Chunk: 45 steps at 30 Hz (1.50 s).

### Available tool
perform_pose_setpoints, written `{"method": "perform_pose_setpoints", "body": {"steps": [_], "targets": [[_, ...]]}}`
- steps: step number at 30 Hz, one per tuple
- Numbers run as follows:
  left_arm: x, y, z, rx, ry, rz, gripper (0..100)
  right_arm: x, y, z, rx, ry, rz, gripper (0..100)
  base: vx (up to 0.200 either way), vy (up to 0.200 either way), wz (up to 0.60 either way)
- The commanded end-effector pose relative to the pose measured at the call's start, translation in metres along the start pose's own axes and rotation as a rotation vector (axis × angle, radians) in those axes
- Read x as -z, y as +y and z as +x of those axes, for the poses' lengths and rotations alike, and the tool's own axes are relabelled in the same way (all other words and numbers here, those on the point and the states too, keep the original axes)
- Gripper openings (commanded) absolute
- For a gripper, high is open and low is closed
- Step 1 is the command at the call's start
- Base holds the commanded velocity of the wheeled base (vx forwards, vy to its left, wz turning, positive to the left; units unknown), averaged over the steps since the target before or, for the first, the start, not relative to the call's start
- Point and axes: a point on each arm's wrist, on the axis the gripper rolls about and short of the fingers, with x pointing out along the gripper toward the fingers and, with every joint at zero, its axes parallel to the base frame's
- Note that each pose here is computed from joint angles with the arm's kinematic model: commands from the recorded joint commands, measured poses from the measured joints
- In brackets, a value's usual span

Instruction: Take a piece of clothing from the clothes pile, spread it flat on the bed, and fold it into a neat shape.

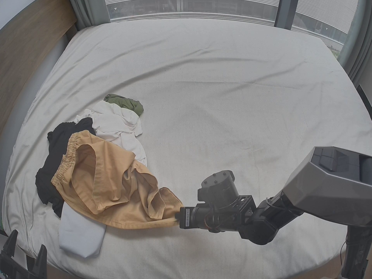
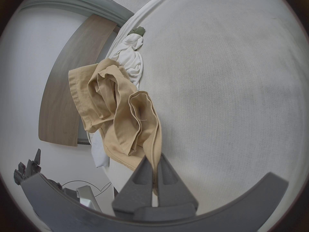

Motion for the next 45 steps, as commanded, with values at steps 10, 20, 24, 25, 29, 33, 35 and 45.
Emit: {"method": "perform_pose_setpoints", "body": {"steps": [10, 20, 24, 25, 29, 33, 35, 45], "targets": [[0.005, 0.000, 0.000, 0.000, 0.001, 0.000, 100, -0.005, -0.014, -0.026, 0.035, -0.040, 0.021, 0, 0.000, 0.000, 0.00], [0.005, 0.000, 0.000, -0.002, 0.001, -0.002, 100, 0.001, -0.030, -0.054, 0.104, -0.054, 0.018, 0, 0.000, 0.000, 0.00], [0.005, 0.000, 0.000, 0.000, 0.001, -0.002, 100, 0.001, -0.040, -0.062, 0.128, -0.086, 0.009, 0, 0.000, 0.000, 0.00], [0.005, 0.000, 0.000, 0.000, 0.002, -0.002, 100, 0.002, -0.042, -0.064, 0.127, -0.099, 0.008, 0, 0.000, 0.000, 0.00], [0.005, 0.000, 0.000, -0.002, 0.001, 0.000, 100, 0.005, -0.052, -0.070, 0.131, -0.126, 0.010, 0, 0.000, 0.000, 0.00], [0.005, 0.000, 0.000, 0.000, 0.002, 0.000, 100, 0.011, -0.060, -0.075, 0.150, -0.121, 0.005, 0, 0.000, 0.000, 0.00], [0.005, 0.000, 0.000, 0.000, 0.001, 0.000, 100, 0.013, -0.062, -0.079, 0.150, -0.130, 0.001, 0, 0.000, 0.000, 0.00], [0.005, 0.000, 0.000, 0.000, 0.001, 0.000, 100, 0.021, -0.080, -0.104, 0.183, -0.161, 0.032, 0, 0.000, 0.000, 0.00]]}}
